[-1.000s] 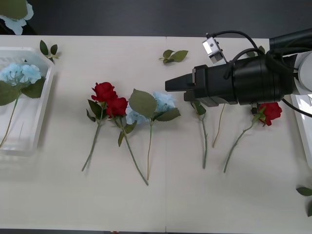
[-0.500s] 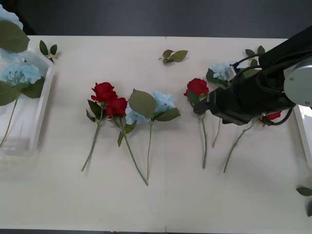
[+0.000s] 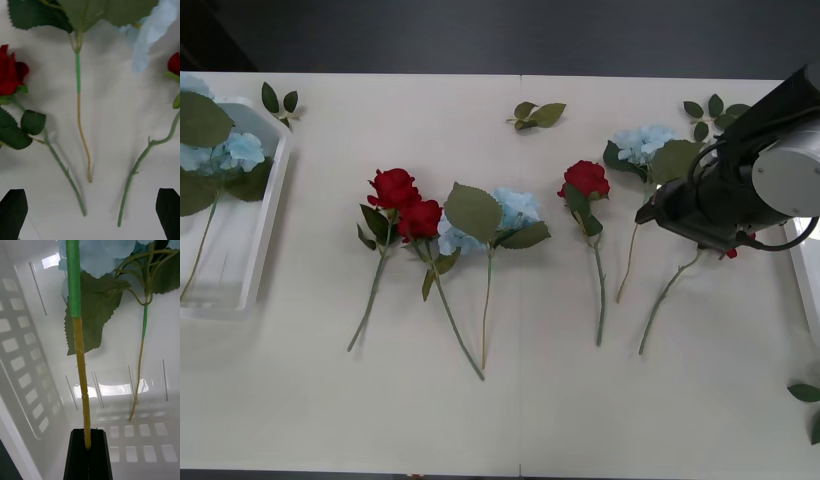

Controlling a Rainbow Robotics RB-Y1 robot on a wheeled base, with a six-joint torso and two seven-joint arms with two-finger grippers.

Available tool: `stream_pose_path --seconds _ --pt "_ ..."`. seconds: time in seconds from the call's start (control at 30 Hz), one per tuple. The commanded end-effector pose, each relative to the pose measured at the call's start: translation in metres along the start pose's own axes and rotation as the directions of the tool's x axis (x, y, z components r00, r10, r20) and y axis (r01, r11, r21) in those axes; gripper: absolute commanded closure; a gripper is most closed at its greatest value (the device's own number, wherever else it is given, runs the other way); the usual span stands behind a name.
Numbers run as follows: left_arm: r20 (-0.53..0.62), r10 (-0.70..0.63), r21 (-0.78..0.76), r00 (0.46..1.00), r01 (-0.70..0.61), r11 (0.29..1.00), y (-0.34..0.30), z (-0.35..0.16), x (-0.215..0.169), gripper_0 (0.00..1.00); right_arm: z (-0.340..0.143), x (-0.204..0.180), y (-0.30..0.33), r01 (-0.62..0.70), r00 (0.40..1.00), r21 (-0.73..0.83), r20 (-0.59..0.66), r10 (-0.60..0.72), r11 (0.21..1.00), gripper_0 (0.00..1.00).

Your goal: Put the red flowers into the right box and the blue flowers into the left box

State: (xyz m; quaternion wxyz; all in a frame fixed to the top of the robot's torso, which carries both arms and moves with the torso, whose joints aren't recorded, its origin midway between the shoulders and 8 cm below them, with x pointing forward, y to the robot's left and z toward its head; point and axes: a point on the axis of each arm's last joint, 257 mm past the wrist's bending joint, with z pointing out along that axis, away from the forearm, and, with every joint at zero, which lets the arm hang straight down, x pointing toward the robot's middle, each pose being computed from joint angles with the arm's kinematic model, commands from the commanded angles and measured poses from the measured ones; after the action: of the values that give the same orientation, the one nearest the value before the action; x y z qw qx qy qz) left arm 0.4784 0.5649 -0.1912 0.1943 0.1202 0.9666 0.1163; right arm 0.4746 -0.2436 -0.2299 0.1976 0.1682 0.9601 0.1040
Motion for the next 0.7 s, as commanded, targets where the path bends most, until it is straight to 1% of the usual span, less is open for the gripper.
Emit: stream_pose_path --seconds 0.03,0.17,0.27,0.3,0.33,0.37,0.4,0.57,0.7 --pt "-0.014 -0.052 -0.047 0.999 0.051 0.998 0.01 0.008 0.005 1.0 0.005 -0.012 -0.041 -0.074 0.997 0.08 0.009 0.074 0.994 0.0" --pt "-0.035 -0.053 -0.058 0.998 0.051 0.997 0.009 0.021 0.013 1.0 0.019 -0.014 -0.06 -0.061 0.998 0.127 0.019 0.059 0.99 0.0" --pt "-0.034 -0.034 -0.077 0.999 0.031 0.997 0.009 0.027 0.012 1.0 0.032 -0.014 -0.072 -0.045 0.999 0.151 0.031 0.041 0.988 0.0" --pt "-0.031 -0.034 -0.08 0.999 0.031 0.996 0.009 0.027 0.011 0.97 0.034 -0.013 -0.074 -0.041 0.999 0.155 0.033 0.037 0.987 0.0" --pt "-0.025 -0.032 -0.084 0.999 0.03 0.996 0.01 0.027 0.009 0.42 0.039 -0.013 -0.078 -0.037 0.999 0.162 0.037 0.032 0.986 0.0" --pt "-0.026 -0.034 -0.083 0.999 0.031 0.996 0.01 0.027 0.009 0.09 0.042 -0.014 -0.08 -0.039 0.999 0.162 0.039 0.033 0.986 0.0" --pt "-0.018 -0.037 -0.081 0.999 0.035 0.996 0.01 0.025 0.007 0.0 0.046 -0.013 -0.084 -0.041 0.999 0.166 0.039 0.034 0.985 0.0" --pt "0.008 -0.034 -0.062 0.999 0.035 0.997 0.009 0.017 -0.002 0.0 0.056 -0.015 -0.09 -0.049 0.998 0.165 0.045 0.042 0.985 0.0" --pt "0.036 -0.055 -0.013 0.998 0.055 0.998 0.006 -0.014 -0.018 0.0 0.066 -0.017 -0.096 -0.071 0.997 0.161 0.048 0.064 0.984 0.0"
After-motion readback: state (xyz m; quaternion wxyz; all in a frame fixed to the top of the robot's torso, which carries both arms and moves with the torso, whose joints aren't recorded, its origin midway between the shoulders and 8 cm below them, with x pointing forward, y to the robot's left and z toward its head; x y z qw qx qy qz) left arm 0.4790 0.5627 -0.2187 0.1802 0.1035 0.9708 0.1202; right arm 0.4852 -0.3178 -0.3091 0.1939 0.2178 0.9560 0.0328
